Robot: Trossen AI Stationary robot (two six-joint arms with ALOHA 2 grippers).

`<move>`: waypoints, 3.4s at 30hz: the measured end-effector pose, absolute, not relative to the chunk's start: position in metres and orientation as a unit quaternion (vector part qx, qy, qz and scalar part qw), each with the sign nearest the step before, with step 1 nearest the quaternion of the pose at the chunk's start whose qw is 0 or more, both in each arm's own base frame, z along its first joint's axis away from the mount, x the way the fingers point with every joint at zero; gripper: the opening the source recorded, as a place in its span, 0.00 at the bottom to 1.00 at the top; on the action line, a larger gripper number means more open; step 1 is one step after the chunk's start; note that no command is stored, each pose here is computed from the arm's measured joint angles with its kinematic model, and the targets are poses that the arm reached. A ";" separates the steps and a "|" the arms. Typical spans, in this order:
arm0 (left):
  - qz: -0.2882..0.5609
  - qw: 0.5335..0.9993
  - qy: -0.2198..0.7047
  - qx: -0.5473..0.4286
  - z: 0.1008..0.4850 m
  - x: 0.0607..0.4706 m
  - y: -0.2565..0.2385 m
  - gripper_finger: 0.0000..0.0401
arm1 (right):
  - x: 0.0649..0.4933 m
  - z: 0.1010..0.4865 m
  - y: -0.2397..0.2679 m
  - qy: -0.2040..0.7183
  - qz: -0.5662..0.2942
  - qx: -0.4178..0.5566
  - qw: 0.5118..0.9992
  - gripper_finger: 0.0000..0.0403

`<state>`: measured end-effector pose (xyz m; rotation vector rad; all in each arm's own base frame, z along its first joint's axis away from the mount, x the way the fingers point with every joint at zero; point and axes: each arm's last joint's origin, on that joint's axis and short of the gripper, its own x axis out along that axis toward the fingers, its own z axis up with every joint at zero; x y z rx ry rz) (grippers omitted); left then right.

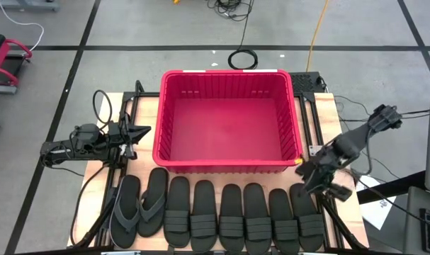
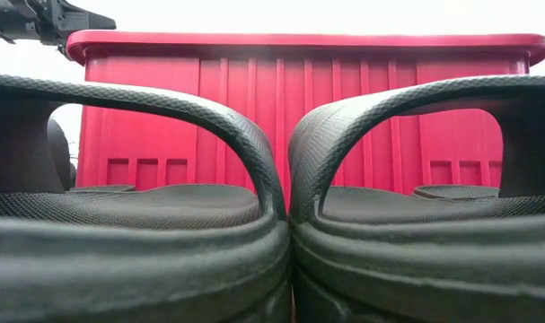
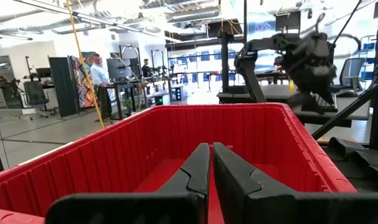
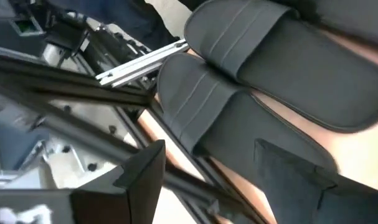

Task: Pick and place slides into bin
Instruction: Put the black slide into the red container

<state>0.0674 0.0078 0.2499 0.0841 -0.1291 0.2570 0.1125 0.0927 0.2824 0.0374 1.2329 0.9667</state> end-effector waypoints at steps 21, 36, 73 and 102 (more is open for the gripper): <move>0.128 0.989 -0.064 0.042 0.250 0.067 0.008 0.06 | 0.112 0.171 0.124 0.579 0.381 0.191 0.695 0.59; 0.128 0.989 -0.065 0.042 0.250 0.067 0.008 0.06 | 0.095 0.136 0.135 0.595 0.398 0.203 0.668 0.54; 0.128 0.989 -0.064 0.042 0.250 0.067 0.008 0.06 | 0.093 0.184 0.145 0.538 0.464 0.266 0.652 0.00; 0.128 0.989 -0.065 0.042 0.250 0.067 0.008 0.06 | 0.132 0.270 0.186 0.425 0.511 0.204 0.719 0.00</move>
